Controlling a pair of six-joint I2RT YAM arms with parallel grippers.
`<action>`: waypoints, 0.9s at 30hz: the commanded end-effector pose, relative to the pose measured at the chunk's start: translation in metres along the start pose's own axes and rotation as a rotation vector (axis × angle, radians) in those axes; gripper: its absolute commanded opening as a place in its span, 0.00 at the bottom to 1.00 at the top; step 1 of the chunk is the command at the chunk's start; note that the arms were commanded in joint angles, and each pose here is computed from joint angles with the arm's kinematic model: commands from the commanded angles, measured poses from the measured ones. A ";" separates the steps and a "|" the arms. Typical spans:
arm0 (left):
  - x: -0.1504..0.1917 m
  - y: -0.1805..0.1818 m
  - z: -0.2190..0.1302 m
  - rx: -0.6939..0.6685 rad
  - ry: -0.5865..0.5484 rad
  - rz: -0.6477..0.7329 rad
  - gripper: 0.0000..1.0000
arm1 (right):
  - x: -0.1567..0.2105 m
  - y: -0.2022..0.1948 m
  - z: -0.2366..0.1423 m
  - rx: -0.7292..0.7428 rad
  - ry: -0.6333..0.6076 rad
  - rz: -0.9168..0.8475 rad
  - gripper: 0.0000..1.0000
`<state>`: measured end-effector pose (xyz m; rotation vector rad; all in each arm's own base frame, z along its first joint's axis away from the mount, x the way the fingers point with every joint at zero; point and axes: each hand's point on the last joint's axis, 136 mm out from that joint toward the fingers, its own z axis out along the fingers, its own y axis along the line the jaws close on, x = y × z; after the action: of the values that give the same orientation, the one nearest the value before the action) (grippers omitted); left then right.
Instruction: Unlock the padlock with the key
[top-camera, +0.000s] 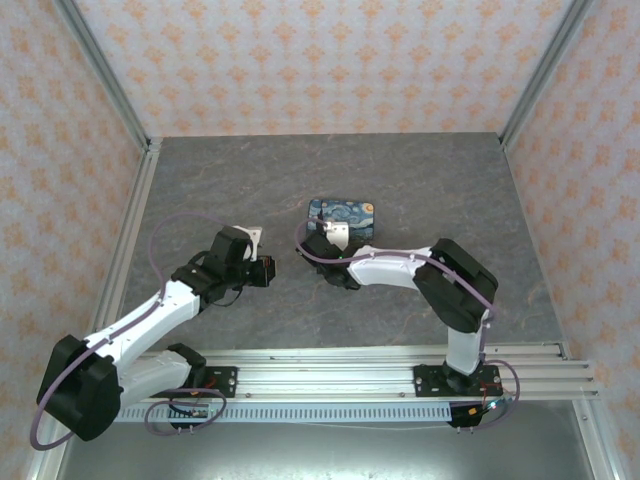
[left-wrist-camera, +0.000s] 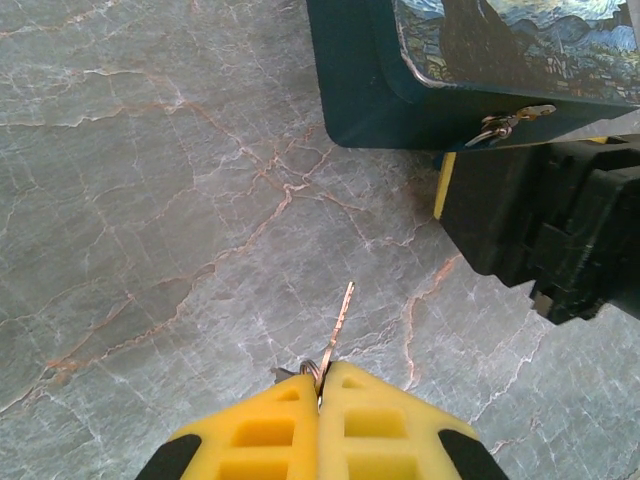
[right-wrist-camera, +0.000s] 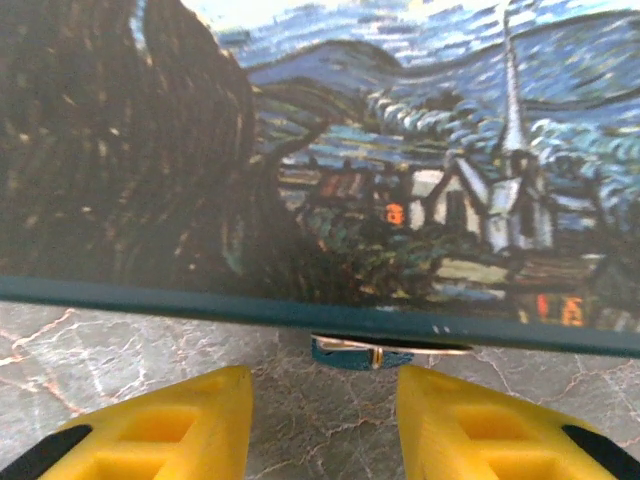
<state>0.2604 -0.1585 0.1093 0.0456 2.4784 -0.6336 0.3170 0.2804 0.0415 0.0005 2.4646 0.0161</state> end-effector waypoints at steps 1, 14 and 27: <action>0.009 0.003 -0.002 -0.002 0.019 0.028 0.00 | -0.011 -0.006 0.004 0.050 -0.035 0.002 0.42; 0.014 0.005 -0.006 -0.008 0.018 0.035 0.00 | -0.011 -0.010 0.018 0.037 -0.018 0.002 0.43; 0.021 0.009 -0.015 -0.014 0.007 0.049 0.00 | -0.019 -0.003 0.020 0.017 -0.015 -0.012 0.21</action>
<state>0.2435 -0.1511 0.1078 0.0702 2.4703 -0.6313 0.3352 0.2741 0.0283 -0.0163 2.4746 -0.0226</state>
